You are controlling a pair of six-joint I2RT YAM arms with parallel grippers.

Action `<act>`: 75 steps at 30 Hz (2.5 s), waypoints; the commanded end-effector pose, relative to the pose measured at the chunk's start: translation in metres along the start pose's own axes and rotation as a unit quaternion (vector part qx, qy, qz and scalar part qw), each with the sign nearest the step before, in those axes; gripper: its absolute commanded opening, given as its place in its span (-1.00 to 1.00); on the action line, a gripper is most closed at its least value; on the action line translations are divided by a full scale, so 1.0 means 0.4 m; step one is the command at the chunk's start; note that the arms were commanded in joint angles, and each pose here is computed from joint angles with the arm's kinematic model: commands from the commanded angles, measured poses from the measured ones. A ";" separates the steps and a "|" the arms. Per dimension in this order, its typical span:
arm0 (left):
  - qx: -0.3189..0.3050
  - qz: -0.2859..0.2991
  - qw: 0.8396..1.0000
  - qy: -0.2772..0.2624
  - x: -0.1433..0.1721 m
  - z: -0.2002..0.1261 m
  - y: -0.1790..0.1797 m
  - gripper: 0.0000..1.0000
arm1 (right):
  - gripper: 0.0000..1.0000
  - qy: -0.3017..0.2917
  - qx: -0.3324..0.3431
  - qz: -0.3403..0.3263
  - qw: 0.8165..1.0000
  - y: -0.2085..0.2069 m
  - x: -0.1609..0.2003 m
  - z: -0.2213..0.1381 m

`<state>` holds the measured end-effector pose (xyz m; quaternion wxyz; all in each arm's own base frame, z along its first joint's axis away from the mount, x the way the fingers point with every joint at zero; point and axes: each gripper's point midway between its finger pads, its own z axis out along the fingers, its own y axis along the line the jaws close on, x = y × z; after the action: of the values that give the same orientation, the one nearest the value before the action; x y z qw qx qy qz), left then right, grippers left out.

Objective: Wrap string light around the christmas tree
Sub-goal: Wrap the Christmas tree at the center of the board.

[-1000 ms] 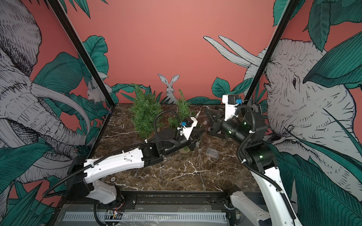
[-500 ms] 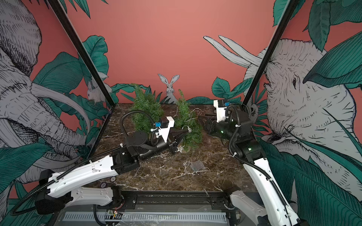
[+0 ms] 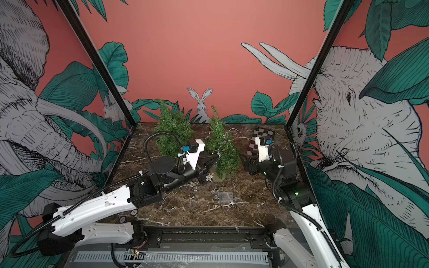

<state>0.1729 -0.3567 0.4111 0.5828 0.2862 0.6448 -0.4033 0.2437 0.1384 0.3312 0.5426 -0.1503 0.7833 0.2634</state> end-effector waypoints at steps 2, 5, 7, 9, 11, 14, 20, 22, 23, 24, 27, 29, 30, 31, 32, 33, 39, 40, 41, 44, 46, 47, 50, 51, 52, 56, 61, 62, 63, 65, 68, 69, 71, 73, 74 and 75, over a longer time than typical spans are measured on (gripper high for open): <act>-0.028 -0.004 0.999 -0.017 -0.043 -0.031 0.022 -1.00 | 0.29 -0.027 -0.103 -0.027 0.994 0.090 0.019 -0.025; -0.032 -0.006 0.999 -0.019 -0.057 -0.032 0.023 -1.00 | 0.28 -0.034 -0.165 -0.020 0.985 0.140 0.063 -0.039; -0.027 -0.008 0.999 -0.022 -0.065 -0.030 0.017 -1.00 | 0.30 -0.038 -0.201 -0.019 0.979 0.172 0.095 -0.042; -0.022 -0.011 0.999 -0.025 -0.073 -0.028 0.012 -1.00 | 0.35 -0.040 -0.218 -0.024 0.975 0.191 0.128 -0.038; -0.019 -0.011 0.999 -0.025 -0.078 -0.024 0.009 -1.00 | 0.39 -0.027 -0.221 -0.028 0.975 0.200 0.175 -0.015; -0.019 -0.011 0.999 -0.027 -0.083 -0.020 0.007 -1.00 | 0.42 0.009 -0.226 -0.046 0.973 0.217 0.253 0.026; -0.022 -0.013 0.999 -0.028 -0.091 -0.020 0.008 -1.00 | 0.40 0.064 -0.193 -0.048 0.978 0.219 0.358 0.092; -0.023 -0.013 0.999 -0.028 -0.092 -0.021 0.008 -1.00 | 0.42 0.068 -0.189 -0.042 0.979 0.221 0.387 0.098; -0.023 -0.014 0.999 -0.029 -0.092 -0.021 0.008 -1.00 | 0.43 0.070 -0.187 -0.041 0.979 0.222 0.403 0.099; -0.023 -0.014 0.999 -0.029 -0.093 -0.021 0.009 -1.00 | 0.44 0.070 -0.187 -0.039 0.979 0.225 0.411 0.099; -0.024 -0.015 0.999 -0.030 -0.096 -0.022 0.009 -1.00 | 0.46 0.073 -0.181 -0.039 0.980 0.231 0.444 0.097; -0.025 -0.017 0.999 -0.032 -0.099 -0.022 0.010 -1.00 | 0.46 0.085 -0.164 -0.047 0.982 0.222 0.475 0.105; -0.024 -0.019 0.999 -0.033 -0.102 -0.023 0.009 -1.00 | 0.46 0.091 -0.159 -0.050 0.982 0.219 0.489 0.108; -0.025 -0.020 0.999 -0.035 -0.104 -0.023 0.010 -1.00 | 0.46 0.099 -0.154 -0.054 0.982 0.218 0.506 0.112; -0.024 -0.021 0.999 -0.036 -0.106 -0.023 0.009 -1.00 | 0.45 0.107 -0.148 -0.057 0.982 0.215 0.523 0.117; -0.024 -0.021 0.999 -0.037 -0.108 -0.023 0.009 -1.00 | 0.44 0.113 -0.143 -0.059 0.982 0.212 0.537 0.120; -0.023 -0.023 0.999 -0.039 -0.114 -0.022 0.007 -1.00 | 0.33 0.129 -0.107 -0.061 0.984 0.181 0.595 0.133; -0.024 -0.024 0.999 -0.041 -0.117 -0.023 0.007 -1.00 | 0.29 0.131 -0.098 -0.062 0.985 0.173 0.602 0.135; -0.024 -0.024 0.999 -0.041 -0.118 -0.023 0.008 -1.00 | 0.25 0.132 -0.089 -0.064 0.985 0.164 0.608 0.136; -0.027 -0.024 0.998 -0.042 -0.119 -0.024 0.010 -1.00 | -0.09 0.127 -0.070 -0.069 0.987 0.148 0.603 0.139; -0.032 -0.024 0.998 -0.044 -0.121 -0.028 0.015 -1.00 | -0.43 0.120 -0.063 -0.070 0.988 0.145 0.587 0.135; -0.036 -0.024 0.998 -0.043 -0.119 -0.029 0.019 -1.00 | -0.59 0.115 -0.059 -0.069 0.989 0.143 0.575 0.131; -0.046 -0.026 0.998 -0.046 -0.120 -0.036 0.029 -1.00 | -0.82 0.099 -0.046 -0.066 0.992 0.132 0.539 0.114; -0.049 -0.026 0.997 -0.047 -0.121 -0.040 0.032 -1.00 | -0.88 0.094 -0.041 -0.065 0.993 0.128 0.526 0.108; -0.052 -0.027 0.997 -0.047 -0.119 -0.042 0.035 -1.00 | -0.90 0.087 -0.031 -0.062 0.994 0.121 0.506 0.097; -0.076 -0.032 0.995 -0.054 -0.116 -0.060 0.060 -1.00 | -1.00 0.054 0.021 -0.052 0.997 0.079 0.420 0.053; -0.101 -0.040 0.992 -0.057 -0.097 -0.075 0.087 -1.00 | -1.00 0.002 0.030 -0.064 0.997 0.079 0.292 -0.007; -0.105 -0.041 0.992 -0.057 -0.093 -0.076 0.091 -1.00 | -1.00 -0.006 0.025 -0.074 0.997 0.085 0.269 -0.019; -0.106 -0.040 0.992 -0.056 -0.090 -0.078 0.093 -1.00 | -1.00 -0.013 0.019 -0.081 0.996 0.092 0.249 -0.028; -0.107 -0.039 0.992 -0.054 -0.085 -0.081 0.095 -1.00 | -1.00 -0.026 0.004 -0.102 0.994 0.109 0.207 -0.050; -0.114 -0.039 0.991 -0.053 -0.083 -0.091 0.103 -1.00 | -1.00 -0.044 -0.014 -0.134 0.990 0.130 0.154 -0.082; -0.115 -0.040 0.991 -0.056 -0.086 -0.096 0.105 -1.00 | -1.00 -0.051 -0.015 -0.141 0.989 0.131 0.139 -0.092; -0.120 -0.040 0.990 -0.061 -0.089 -0.107 0.110 -1.00 | -1.00 -0.067 -0.005 -0.154 0.986 0.122 0.103 -0.119; -0.125 -0.039 0.989 -0.065 -0.094 -0.118 0.117 -1.00 | -1.00 -0.081 0.028 -0.161 0.983 0.093 0.071 -0.144; -0.130 -0.037 0.989 -0.067 -0.095 -0.124 0.121 -1.00 | -1.00 -0.091 0.049 -0.163 0.981 0.073 0.052 -0.161; -0.136 -0.037 0.988 -0.068 -0.096 -0.129 0.127 -1.00 | -1.00 -0.099 0.068 -0.164 0.979 0.057 0.037 -0.173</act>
<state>0.1942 -0.2997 0.4295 0.6295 0.1807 0.6691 -0.3514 0.1693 0.1445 0.3213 0.6304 -0.2308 0.7180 0.1841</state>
